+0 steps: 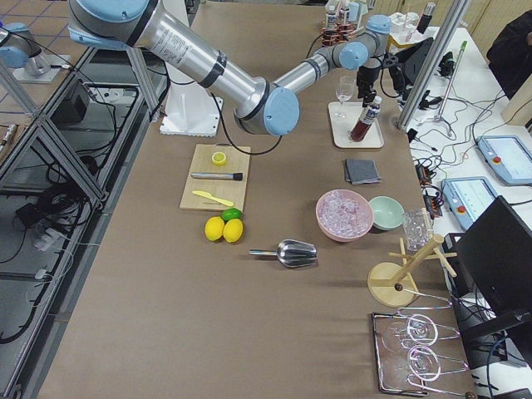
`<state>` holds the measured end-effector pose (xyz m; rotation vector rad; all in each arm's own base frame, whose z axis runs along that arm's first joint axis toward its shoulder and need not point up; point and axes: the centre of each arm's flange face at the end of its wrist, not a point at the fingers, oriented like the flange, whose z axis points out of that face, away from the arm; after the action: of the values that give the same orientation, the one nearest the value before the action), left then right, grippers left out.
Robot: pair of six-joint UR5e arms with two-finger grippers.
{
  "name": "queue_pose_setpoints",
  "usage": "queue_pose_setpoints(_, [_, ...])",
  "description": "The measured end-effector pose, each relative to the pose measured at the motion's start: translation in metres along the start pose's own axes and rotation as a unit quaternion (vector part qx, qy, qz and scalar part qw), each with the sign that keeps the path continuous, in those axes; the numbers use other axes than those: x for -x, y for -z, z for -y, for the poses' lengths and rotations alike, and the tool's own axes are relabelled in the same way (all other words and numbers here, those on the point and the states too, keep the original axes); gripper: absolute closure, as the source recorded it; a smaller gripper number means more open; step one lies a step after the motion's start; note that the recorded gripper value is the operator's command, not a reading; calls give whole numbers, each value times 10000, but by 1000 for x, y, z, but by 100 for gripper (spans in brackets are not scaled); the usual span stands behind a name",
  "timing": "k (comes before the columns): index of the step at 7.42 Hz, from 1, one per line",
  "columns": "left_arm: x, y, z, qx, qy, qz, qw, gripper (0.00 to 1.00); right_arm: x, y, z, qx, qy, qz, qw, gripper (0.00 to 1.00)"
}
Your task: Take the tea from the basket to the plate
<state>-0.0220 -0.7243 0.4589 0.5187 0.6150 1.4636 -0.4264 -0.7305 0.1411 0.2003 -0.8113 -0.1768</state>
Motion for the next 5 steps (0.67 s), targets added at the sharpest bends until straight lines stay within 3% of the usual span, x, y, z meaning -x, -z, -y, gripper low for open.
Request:
queue_pose_setpoints(2, [0,7,13,-16,718,61,9974,2,0,0,0,-57,29,1,10000,0])
queue_pose_setpoints(5, [0,14,21,-42,1188,115,9928,2,-3,6,3,-111,33,3,9999,0])
